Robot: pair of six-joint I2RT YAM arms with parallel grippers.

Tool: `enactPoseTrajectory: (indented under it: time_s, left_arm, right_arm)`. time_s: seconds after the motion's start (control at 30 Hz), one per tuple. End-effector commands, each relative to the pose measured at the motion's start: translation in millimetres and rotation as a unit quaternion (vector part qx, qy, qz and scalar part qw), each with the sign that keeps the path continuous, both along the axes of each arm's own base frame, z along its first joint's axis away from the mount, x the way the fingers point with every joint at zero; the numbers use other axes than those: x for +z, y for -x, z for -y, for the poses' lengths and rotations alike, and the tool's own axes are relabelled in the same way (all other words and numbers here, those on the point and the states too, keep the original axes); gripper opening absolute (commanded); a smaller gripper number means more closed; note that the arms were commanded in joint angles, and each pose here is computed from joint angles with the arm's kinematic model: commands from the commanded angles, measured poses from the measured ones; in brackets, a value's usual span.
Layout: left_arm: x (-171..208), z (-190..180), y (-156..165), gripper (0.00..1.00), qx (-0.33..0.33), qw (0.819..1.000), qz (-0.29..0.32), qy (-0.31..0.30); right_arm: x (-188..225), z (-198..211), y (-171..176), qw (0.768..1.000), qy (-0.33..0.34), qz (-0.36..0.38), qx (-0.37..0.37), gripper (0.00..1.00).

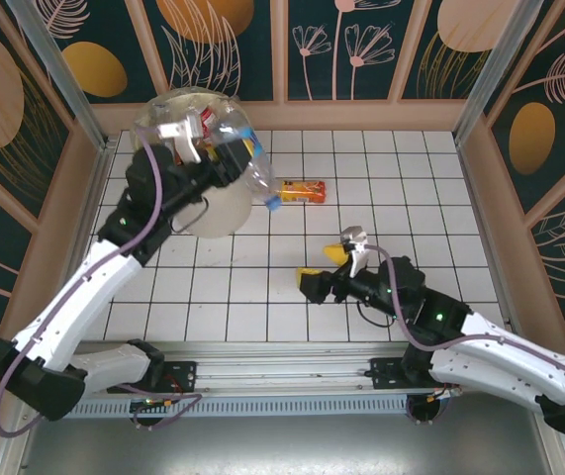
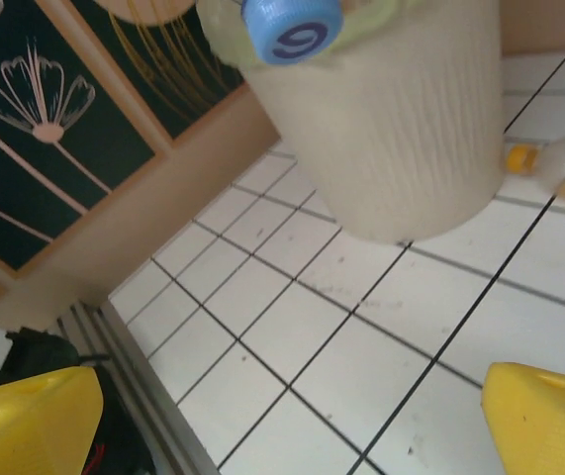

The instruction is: Put the plastic bottles in the bin

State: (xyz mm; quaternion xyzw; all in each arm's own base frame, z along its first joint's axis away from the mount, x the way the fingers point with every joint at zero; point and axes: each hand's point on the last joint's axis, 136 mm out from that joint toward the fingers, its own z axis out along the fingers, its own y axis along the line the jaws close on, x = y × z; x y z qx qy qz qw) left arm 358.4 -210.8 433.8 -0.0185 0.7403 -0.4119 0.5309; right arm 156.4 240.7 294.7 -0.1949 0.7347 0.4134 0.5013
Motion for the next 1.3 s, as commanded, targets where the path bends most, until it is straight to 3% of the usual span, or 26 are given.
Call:
enactPoseTrajectory:
  time_s: [0.0, 0.23, 0.47, 0.73, 0.97, 1.27]
  left_arm:
    - [-11, -19, -27, 0.64, 0.038, 0.995, -0.031, -0.091]
    - [-7, -68, -74, 0.64, 0.141, 0.978, -0.06, -0.144]
    - [-23, -96, -90, 0.65, 0.176, 0.972, -0.084, -0.133]
    - [-16, -106, -104, 0.64, 0.176, 0.974, -0.08, -0.122]
    - [-70, -106, -122, 0.66, 0.177, 0.962, -0.132, -0.158]
    - [-110, -99, -134, 0.73, 0.161, 0.958, -0.165, -0.17]
  right_arm:
    - [24, 19, -1, 0.999, 0.003, 0.03, -0.026, 0.99]
    - [33, 32, -8, 0.997, 0.013, 0.051, -0.062, 0.99]
    - [30, 31, -19, 0.994, 0.027, 0.061, -0.085, 0.99]
    - [23, 25, -23, 0.994, 0.042, 0.047, -0.084, 0.98]
    - [24, 21, -28, 0.994, 0.049, 0.034, -0.087, 0.95]
    - [6, 10, -45, 0.995, 0.072, 0.003, -0.075, 0.94]
